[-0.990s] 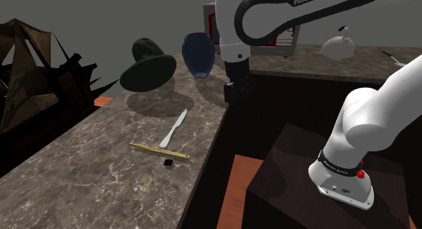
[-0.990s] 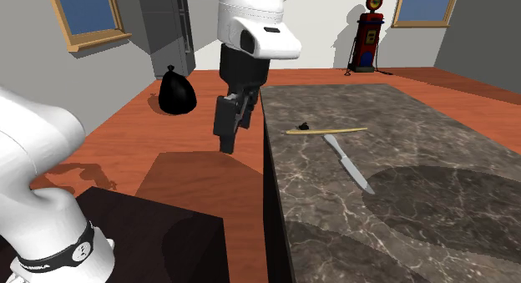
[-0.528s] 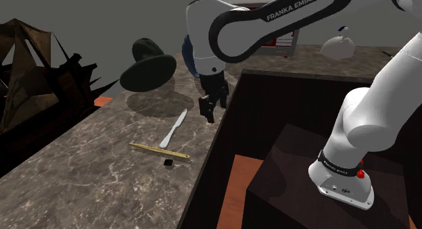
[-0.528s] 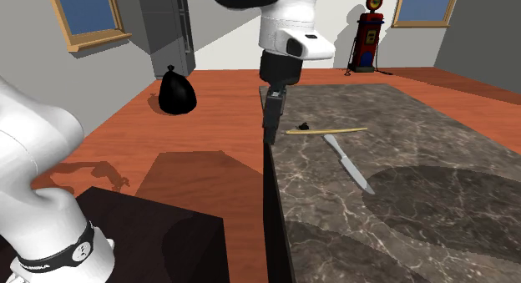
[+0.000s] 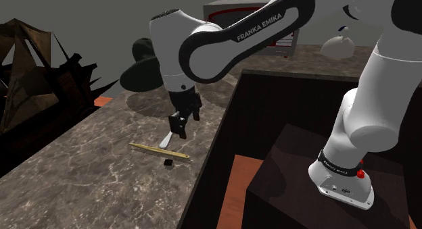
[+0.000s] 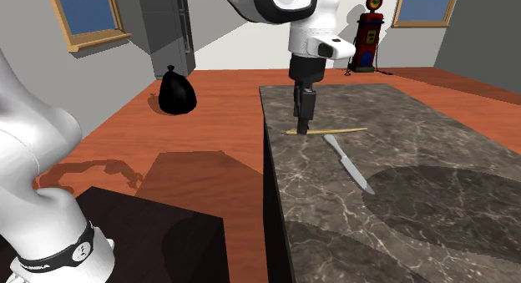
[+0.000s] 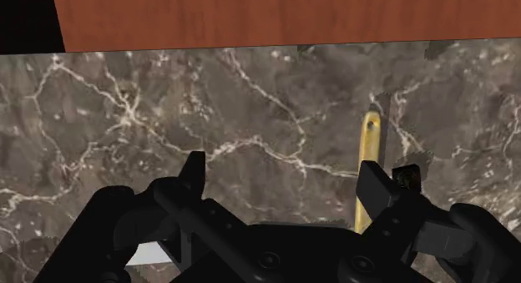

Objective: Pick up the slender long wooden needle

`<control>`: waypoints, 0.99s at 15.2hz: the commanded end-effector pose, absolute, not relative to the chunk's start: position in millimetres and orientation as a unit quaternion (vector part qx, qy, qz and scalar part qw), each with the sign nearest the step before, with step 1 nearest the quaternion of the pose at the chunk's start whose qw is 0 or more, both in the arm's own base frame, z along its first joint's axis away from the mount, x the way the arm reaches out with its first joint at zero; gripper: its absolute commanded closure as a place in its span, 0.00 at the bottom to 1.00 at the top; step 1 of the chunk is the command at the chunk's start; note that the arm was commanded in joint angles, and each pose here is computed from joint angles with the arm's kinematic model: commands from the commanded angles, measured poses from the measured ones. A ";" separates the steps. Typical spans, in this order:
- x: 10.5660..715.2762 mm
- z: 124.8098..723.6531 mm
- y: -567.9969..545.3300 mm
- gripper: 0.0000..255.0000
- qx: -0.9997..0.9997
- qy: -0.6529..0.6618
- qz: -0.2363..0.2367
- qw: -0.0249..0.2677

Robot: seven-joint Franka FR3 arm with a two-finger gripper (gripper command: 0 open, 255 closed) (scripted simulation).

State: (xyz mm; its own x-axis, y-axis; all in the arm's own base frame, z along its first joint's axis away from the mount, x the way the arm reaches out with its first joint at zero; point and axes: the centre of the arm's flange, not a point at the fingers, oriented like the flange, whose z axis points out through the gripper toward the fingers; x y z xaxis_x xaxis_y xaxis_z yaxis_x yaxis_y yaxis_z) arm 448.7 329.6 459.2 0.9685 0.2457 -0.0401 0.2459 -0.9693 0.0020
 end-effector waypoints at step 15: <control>473.8 405.9 418.2 0.00 0.985 0.175 0.011 0.007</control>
